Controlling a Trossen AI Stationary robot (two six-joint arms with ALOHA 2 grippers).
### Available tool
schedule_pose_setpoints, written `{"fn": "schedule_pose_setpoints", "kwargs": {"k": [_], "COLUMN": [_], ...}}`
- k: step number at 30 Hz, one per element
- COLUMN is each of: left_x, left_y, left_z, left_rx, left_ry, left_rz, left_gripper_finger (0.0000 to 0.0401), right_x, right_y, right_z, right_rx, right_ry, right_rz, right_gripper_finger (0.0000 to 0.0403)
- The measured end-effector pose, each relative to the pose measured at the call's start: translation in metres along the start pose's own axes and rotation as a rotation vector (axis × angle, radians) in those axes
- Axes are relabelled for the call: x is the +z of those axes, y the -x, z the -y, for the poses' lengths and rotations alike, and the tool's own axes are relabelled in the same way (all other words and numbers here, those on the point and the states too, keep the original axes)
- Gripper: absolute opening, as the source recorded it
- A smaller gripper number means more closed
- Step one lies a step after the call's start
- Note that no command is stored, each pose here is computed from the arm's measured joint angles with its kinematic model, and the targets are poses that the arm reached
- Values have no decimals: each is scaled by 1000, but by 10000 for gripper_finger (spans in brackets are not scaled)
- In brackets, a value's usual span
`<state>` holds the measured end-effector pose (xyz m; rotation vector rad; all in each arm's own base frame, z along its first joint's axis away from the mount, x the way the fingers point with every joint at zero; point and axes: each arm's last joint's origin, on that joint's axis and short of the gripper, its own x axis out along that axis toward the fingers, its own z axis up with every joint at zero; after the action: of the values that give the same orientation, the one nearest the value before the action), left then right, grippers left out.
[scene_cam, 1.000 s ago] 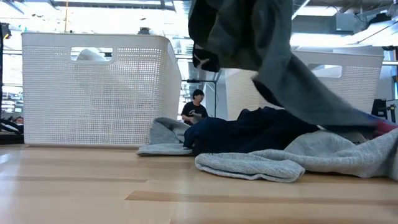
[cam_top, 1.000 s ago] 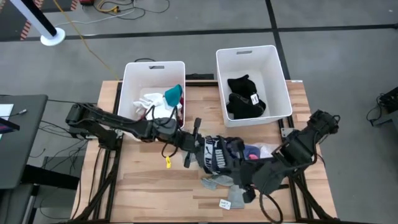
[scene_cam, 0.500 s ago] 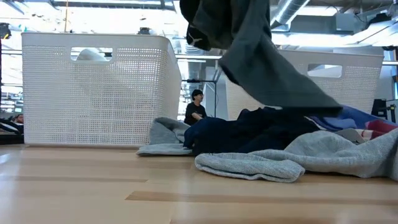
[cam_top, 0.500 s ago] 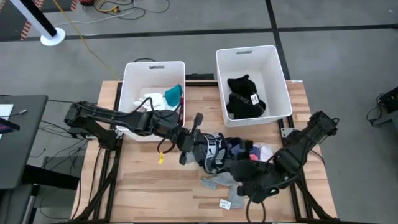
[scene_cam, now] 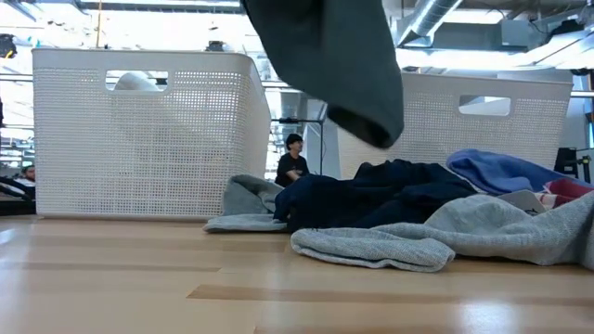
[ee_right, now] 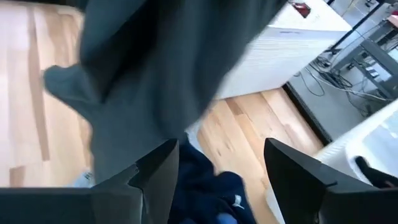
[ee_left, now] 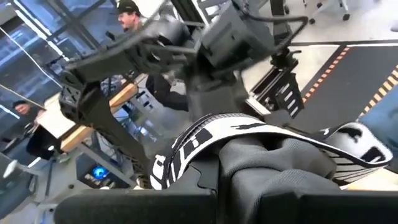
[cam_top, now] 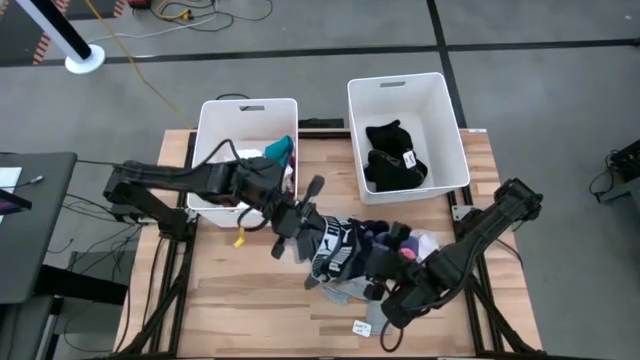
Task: Sort clothes
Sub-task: Put the gray underwear into the right white bin
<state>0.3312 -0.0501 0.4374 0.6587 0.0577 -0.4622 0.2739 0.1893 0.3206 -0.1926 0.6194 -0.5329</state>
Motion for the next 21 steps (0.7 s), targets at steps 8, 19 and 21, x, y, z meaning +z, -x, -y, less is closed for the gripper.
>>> {"fn": "schedule_pose_setpoints", "kwargs": {"k": [8, 19, 21], "left_x": [13, 6, 4], "left_y": [17, 26, 27], "left_z": [-17, -29, -30], "left_rx": [-15, -94, -112], "left_ry": [11, 90, 102], "left_rz": [30, 79, 76], "left_gripper_finger": [0, 0, 0], "right_x": [-6, 23, 31], "right_y": [-17, -46, -51], "right_z": [-13, -4, -1], "right_rx": [-11, -89, -99], "right_ry": [-1, 46, 65], "right_rz": [86, 190, 213], "right_gripper_finger": [250, 250, 250]}}
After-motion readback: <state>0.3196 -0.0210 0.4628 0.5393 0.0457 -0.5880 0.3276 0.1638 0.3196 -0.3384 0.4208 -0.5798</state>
